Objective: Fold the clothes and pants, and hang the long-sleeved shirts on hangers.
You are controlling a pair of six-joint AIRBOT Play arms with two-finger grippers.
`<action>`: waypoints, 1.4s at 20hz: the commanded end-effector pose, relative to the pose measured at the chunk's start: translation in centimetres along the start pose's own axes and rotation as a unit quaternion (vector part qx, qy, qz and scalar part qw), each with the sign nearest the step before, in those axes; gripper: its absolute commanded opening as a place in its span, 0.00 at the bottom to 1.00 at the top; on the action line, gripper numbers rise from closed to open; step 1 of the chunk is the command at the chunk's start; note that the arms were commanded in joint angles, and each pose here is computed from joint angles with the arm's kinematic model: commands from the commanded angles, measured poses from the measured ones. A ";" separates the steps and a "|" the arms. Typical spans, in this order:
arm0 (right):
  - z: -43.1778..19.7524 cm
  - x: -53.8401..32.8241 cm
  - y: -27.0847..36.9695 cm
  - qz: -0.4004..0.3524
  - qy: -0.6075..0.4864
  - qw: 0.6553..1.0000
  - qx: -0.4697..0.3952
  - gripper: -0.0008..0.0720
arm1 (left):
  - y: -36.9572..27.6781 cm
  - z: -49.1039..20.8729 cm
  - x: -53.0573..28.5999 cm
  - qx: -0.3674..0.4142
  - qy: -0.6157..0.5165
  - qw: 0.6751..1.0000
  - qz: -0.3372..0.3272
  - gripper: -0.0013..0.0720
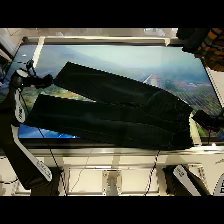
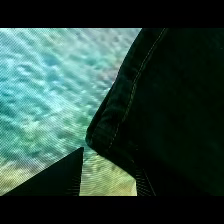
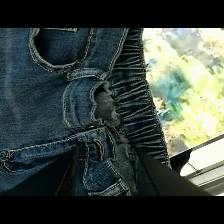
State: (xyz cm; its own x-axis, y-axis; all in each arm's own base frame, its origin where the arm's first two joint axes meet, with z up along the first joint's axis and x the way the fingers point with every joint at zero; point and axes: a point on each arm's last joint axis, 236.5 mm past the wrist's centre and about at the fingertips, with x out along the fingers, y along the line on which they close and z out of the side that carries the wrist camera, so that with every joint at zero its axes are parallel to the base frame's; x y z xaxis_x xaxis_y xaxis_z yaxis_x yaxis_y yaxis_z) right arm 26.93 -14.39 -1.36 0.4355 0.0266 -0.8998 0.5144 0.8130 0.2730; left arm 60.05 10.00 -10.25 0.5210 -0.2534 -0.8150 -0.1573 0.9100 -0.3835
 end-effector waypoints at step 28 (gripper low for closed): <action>0.4 1.6 2.8 0.040 0.004 0.999 0.011 0.51 | 17.3 -5.5 -21.5 -0.058 0.128 0.952 0.273 0.05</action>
State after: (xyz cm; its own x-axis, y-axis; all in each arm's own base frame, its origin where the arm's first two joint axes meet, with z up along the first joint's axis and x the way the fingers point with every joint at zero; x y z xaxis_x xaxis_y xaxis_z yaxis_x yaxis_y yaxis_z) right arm 28.04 -13.17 -1.60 0.4533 0.0754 -0.8882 0.5067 0.7979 0.3264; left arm 43.50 28.84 -2.46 0.1623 0.1684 -0.9723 -0.4404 0.8941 0.0813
